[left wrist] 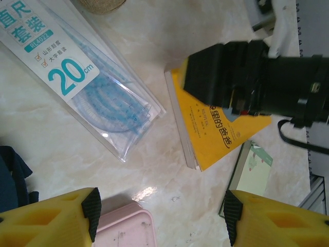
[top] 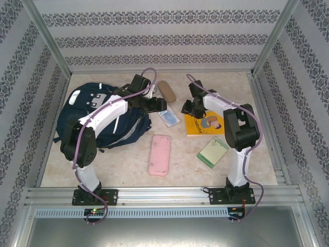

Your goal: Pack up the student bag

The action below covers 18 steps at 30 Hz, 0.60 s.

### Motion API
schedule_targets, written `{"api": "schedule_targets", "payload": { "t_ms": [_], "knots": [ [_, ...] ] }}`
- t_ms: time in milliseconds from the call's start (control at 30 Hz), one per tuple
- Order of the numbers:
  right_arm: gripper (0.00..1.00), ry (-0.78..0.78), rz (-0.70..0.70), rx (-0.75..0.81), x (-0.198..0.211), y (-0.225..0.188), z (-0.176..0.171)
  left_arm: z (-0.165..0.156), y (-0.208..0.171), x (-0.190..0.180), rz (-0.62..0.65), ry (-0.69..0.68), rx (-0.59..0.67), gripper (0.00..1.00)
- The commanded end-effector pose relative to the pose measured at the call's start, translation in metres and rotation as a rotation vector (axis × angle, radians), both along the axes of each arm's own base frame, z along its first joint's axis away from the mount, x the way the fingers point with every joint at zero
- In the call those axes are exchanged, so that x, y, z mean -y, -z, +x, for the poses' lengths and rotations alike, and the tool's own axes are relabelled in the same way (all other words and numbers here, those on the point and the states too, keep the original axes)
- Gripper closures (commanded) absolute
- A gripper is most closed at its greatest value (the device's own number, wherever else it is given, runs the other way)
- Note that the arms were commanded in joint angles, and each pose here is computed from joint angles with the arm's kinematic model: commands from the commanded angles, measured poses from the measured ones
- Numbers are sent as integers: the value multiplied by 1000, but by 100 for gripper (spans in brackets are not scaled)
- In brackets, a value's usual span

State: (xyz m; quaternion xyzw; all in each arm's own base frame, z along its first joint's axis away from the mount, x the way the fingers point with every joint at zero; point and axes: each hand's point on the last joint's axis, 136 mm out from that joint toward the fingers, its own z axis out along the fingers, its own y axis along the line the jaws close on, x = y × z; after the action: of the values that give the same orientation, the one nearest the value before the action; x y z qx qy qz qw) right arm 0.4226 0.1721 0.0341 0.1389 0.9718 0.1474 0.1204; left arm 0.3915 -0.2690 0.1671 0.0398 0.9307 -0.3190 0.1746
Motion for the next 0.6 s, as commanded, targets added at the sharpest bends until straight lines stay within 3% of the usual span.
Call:
{"api": "schedule_targets", "payload": {
  "t_ms": [0, 133, 367, 467, 567],
  "knots": [
    [51, -96, 43, -86, -33, 16, -41, 9, 4, 10, -15, -3, 4, 34],
    [49, -116, 23, -56, -33, 2, -60, 15, 16, 25, -25, 19, -16, 37],
    [41, 8, -3, 53, 7, -50, -79, 29, 44, 72, -30, 94, -46, 46],
    [32, 110, 10, 51, 34, -48, -93, 33, 56, 96, -23, 143, -51, 46],
    [28, 204, 48, 43, 55, -37, -105, 36, 69, 115, -13, 185, -55, 46]
  ]
}}
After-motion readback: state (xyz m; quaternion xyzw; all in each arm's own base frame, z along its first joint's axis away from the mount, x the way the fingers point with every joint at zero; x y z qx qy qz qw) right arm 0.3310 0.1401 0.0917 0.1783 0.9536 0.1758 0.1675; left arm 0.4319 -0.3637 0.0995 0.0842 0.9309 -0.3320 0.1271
